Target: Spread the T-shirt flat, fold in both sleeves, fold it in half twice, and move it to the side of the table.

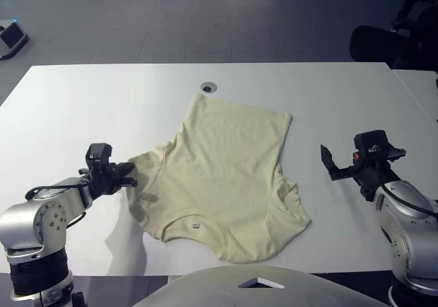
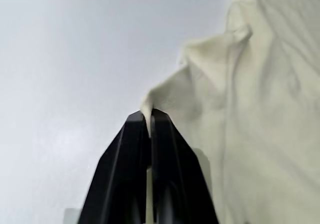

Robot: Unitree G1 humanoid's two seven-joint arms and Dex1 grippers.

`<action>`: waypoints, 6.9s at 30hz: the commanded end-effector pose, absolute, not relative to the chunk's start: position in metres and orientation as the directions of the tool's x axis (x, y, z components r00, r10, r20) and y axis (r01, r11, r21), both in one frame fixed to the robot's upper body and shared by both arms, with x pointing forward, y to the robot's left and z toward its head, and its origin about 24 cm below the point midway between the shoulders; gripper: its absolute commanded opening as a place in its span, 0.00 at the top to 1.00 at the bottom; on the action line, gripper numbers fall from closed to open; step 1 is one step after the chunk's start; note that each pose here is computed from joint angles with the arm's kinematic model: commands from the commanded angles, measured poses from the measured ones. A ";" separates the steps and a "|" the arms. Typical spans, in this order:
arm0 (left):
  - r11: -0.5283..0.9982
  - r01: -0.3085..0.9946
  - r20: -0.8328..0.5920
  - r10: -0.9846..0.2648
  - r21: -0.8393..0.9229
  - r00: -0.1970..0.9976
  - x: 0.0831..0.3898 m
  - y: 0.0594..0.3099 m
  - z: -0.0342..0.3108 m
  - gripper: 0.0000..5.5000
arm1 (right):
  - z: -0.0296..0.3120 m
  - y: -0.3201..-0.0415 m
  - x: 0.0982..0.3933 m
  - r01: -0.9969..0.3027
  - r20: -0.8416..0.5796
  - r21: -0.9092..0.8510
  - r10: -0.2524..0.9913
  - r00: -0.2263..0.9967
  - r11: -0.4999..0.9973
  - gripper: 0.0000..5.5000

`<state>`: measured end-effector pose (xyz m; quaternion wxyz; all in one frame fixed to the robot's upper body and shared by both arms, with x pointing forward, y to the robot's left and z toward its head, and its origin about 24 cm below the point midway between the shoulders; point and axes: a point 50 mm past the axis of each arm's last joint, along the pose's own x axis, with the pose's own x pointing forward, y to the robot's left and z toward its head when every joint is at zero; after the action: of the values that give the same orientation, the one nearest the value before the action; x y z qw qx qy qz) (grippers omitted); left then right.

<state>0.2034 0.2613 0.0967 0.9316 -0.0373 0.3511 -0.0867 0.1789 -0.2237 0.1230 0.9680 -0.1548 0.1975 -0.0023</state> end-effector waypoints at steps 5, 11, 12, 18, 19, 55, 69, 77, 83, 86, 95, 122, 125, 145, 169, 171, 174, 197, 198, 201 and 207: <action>0.892 0.443 -0.703 -0.374 -0.092 0.606 0.200 0.232 0.127 1.00 | 0.115 -0.216 0.159 0.029 -0.388 -0.270 -0.137 0.911 0.962 0.02; 0.818 0.553 -0.688 -0.492 -0.157 0.533 0.193 0.203 0.127 1.00 | 0.115 -0.215 0.163 0.021 -0.382 -0.270 -0.127 0.915 0.963 0.02; 0.820 0.548 -0.684 -0.496 -0.167 0.534 0.192 0.200 0.123 1.00 | 0.116 -0.214 0.165 0.013 -0.380 -0.272 -0.120 0.917 0.962 0.02; 0.839 0.498 -0.665 -0.502 -0.218 0.554 0.179 0.181 0.106 1.00 | 0.121 -0.214 0.179 -0.037 -0.369 -0.283 -0.073 0.927 0.958 0.02; 0.838 0.496 -0.662 -0.507 -0.228 0.552 0.177 0.178 0.105 1.00 | 0.121 -0.213 0.180 -0.042 -0.368 -0.283 -0.068 0.927 0.958 0.02; 0.982 -0.039 -0.484 -0.057 -0.186 0.873 0.181 0.234 0.116 0.02 | 0.079 -0.193 0.084 -0.080 -0.738 0.382 0.356 0.574 0.921 0.11; 0.985 -0.005 -0.498 -0.084 -0.175 0.863 0.184 0.228 0.113 0.02 | 0.076 -0.182 0.079 -0.026 -0.745 0.406 0.348 0.569 0.913 0.50; 0.986 -0.006 -0.498 -0.080 -0.169 0.863 0.185 0.229 0.113 0.02 | 0.077 -0.181 0.083 -0.040 -0.743 0.390 0.340 0.577 0.920 0.76; 0.985 -0.012 -0.497 -0.075 -0.170 0.864 0.186 0.228 0.111 0.02 | 0.078 -0.190 0.096 -0.038 -0.738 0.353 0.304 0.602 0.935 0.94; 0.985 -0.015 -0.496 -0.074 -0.172 0.865 0.186 0.227 0.110 0.02 | 0.081 -0.206 0.115 -0.031 -0.730 0.307 0.256 0.633 0.951 0.99; 0.982 -0.046 -0.489 -0.050 -0.182 0.871 0.181 0.222 0.106 0.02 | 0.106 -0.254 0.165 -0.047 -0.730 0.144 0.138 0.669 0.988 0.99; 0.980 -0.020 -0.505 -0.085 -0.200 0.859 0.183 0.211 0.101 0.02 | 0.113 -0.131 0.165 -0.337 -0.482 0.472 0.558 0.675 0.815 0.78; 0.979 -0.020 -0.508 -0.088 -0.202 0.857 0.182 0.209 0.100 0.02 | 0.128 -0.129 0.167 -0.347 -0.420 0.561 0.620 0.663 0.752 0.70; 0.955 0.269 -0.551 -0.290 -0.121 0.782 0.169 0.200 0.098 0.02 | 0.136 -0.222 0.167 -0.695 -0.734 -0.206 0.361 0.576 0.689 0.10; 0.939 0.324 -0.568 -0.329 -0.113 0.755 0.163 0.191 0.091 0.02 | 0.108 -0.204 0.150 -0.827 -0.761 -0.188 0.453 0.463 0.529 0.02; 0.939 0.326 -0.573 -0.327 -0.109 0.751 0.162 0.191 0.090 0.02 | 0.104 -0.201 0.148 -0.837 -0.771 -0.178 0.456 0.445 0.517 0.02; 0.937 0.335 -0.581 -0.326 -0.095 0.746 0.163 0.192 0.090 0.02 | 0.100 -0.196 0.146 -0.847 -0.777 -0.170 0.460 0.430 0.504 0.02; 0.124 0.923 -0.672 -0.651 0.364 0.352 0.123 0.190 0.059 0.02 | 0.104 -0.270 0.152 -0.858 -0.868 -0.404 0.431 0.248 -0.319 0.02; 0.091 0.926 -0.673 -0.661 0.366 0.330 0.120 0.187 0.056 0.02 | 0.100 -0.266 0.147 -0.847 -0.863 -0.405 0.450 0.230 -0.343 0.02; 0.019 0.925 -0.673 -0.680 0.380 0.290 0.115 0.179 0.050 0.02 | 0.089 -0.258 0.136 -0.825 -0.846 -0.414 0.497 0.193 -0.384 0.02; -0.085 0.900 -0.683 -0.682 0.428 0.261 0.112 0.170 0.039 0.02 | 0.074 -0.237 0.130 -0.785 -0.785 -0.496 0.577 0.224 -0.371 0.02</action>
<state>0.1216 0.1643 0.0628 0.6984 0.4144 0.0642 -0.5800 0.1385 -0.2429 0.0912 0.5588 -0.5629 0.0788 0.6038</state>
